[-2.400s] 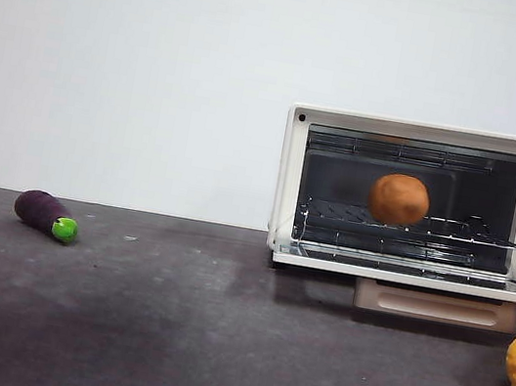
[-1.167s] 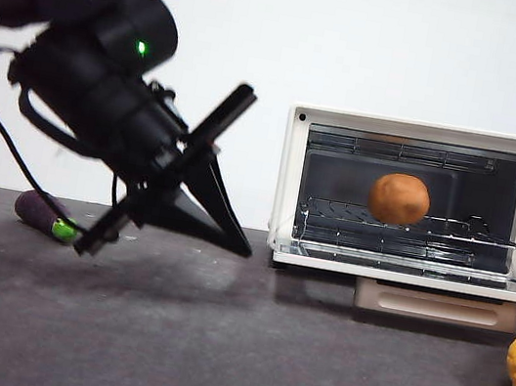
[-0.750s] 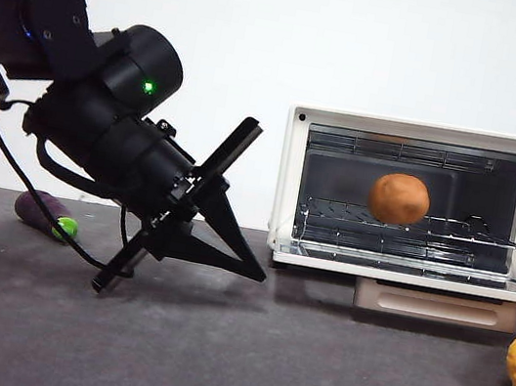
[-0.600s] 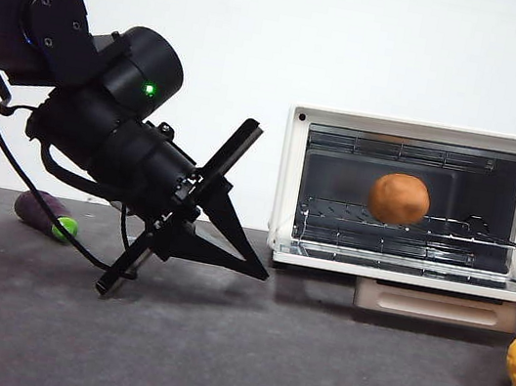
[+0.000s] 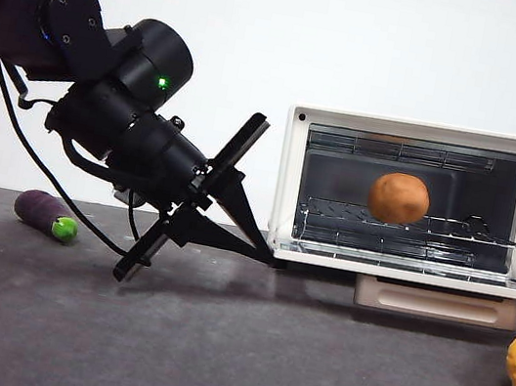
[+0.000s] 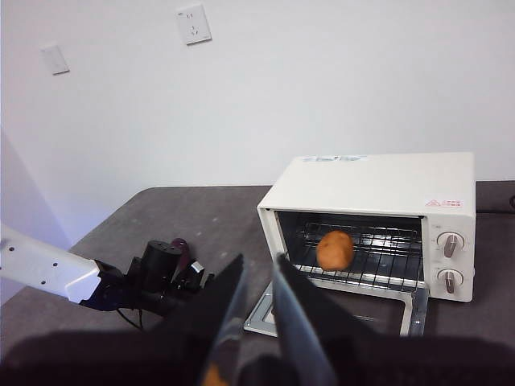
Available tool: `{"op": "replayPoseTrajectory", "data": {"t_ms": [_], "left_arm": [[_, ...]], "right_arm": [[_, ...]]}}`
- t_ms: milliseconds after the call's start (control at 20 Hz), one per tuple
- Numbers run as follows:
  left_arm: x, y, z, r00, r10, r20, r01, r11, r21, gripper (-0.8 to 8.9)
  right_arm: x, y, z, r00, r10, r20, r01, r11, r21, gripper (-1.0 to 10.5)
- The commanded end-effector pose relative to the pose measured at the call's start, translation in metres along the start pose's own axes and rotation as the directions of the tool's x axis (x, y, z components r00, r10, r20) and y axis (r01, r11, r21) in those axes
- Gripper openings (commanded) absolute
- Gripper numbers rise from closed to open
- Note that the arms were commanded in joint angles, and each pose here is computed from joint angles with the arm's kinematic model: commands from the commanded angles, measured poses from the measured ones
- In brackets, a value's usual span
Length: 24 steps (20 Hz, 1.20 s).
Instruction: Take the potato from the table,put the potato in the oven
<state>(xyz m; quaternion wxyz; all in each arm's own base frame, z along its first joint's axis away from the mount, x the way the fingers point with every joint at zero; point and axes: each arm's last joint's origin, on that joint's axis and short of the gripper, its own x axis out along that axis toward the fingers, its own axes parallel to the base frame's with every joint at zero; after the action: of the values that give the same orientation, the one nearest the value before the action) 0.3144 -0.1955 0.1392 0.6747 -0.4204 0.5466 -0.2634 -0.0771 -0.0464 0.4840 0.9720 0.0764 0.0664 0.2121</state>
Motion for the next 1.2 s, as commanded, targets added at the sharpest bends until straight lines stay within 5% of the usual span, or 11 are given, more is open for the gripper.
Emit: {"op": "replayPoseTrajectory", "data": {"t_ms": [50,250,600,1200], "left_arm": [[0.002,0.002,0.002,1.000,0.025,0.009,-0.025,0.999,-0.020,-0.09],[0.002,0.008,0.002,0.995,0.096,0.040,-0.094,0.995,-0.045,-0.08],[0.013,0.015,0.001,0.997,0.081,-0.002,-0.081,0.995,-0.058,-0.09],[0.019,0.000,0.006,0.999,-0.039,-0.032,0.037,0.998,-0.052,-0.08]], "right_arm": [[0.001,0.000,-0.003,1.000,-0.007,-0.029,0.007,1.000,-0.005,0.6],[0.001,0.000,-0.003,1.000,-0.007,-0.029,0.006,1.000,-0.006,0.6],[0.001,-0.001,-0.003,1.000,-0.012,-0.029,0.012,1.000,-0.009,0.6],[0.001,-0.001,-0.003,0.999,-0.014,-0.029,0.014,1.000,-0.010,0.6]]}}
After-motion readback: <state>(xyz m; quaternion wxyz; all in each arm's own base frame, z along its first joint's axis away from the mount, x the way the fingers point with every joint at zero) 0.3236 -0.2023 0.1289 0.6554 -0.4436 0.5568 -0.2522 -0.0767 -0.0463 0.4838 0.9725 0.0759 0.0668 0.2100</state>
